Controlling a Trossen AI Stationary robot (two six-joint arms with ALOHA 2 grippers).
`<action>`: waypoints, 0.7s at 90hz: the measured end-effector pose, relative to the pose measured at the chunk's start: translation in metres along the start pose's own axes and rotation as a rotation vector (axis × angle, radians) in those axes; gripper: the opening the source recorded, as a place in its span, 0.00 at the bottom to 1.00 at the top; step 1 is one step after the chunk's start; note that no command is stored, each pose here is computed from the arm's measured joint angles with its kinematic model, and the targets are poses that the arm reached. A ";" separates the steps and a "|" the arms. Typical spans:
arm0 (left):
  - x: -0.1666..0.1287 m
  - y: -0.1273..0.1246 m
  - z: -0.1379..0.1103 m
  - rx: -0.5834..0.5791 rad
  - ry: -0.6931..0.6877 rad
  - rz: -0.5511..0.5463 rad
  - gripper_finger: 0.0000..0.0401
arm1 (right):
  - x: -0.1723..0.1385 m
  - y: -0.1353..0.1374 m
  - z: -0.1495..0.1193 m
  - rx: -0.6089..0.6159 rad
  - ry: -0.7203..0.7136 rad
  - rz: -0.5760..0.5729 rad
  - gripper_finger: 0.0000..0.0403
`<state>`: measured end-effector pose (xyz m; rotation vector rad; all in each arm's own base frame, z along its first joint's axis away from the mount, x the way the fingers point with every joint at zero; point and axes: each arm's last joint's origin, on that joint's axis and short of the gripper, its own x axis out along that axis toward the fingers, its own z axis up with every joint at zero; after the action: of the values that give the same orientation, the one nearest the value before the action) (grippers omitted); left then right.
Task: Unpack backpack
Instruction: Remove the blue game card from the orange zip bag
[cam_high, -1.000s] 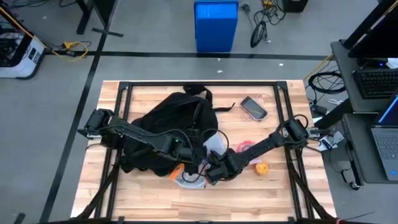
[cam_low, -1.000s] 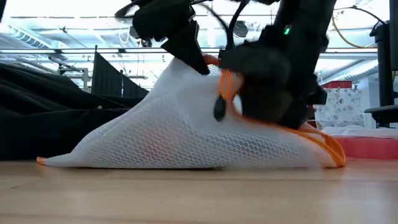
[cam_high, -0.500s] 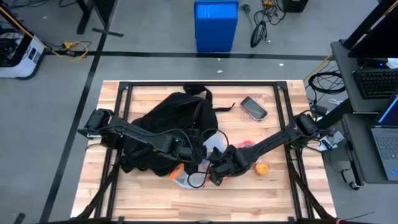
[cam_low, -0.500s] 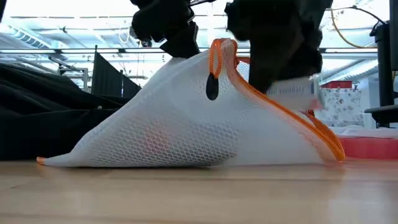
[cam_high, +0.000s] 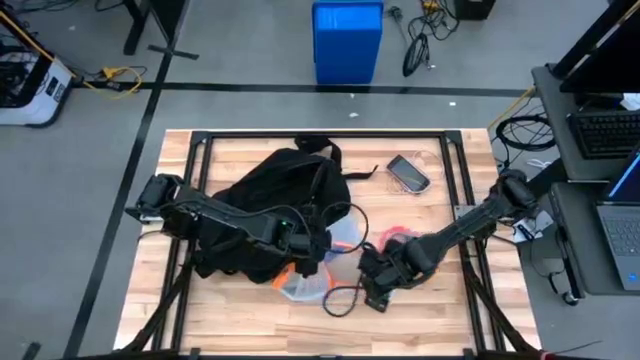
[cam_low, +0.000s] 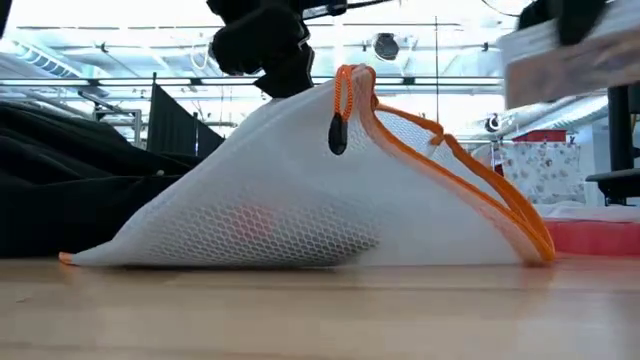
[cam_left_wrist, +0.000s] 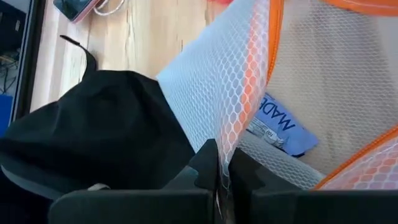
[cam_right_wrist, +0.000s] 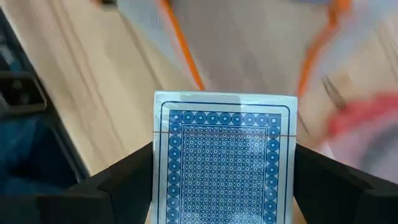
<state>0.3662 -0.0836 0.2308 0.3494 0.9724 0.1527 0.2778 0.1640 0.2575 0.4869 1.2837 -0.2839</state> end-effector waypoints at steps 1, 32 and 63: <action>0.000 0.000 0.000 0.000 0.000 0.000 0.00 | -0.001 0.000 -0.002 0.003 0.004 -0.004 0.75; 0.000 0.000 0.000 -0.023 -0.001 0.000 0.00 | -0.018 -0.020 -0.034 0.087 0.046 -0.282 0.75; 0.000 0.000 0.000 -0.024 -0.002 0.000 0.00 | -0.020 -0.027 -0.030 0.154 -0.128 -0.402 0.75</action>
<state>0.3663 -0.0837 0.2309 0.3271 0.9683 0.1637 0.2346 0.1538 0.2656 0.3307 1.2332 -0.7438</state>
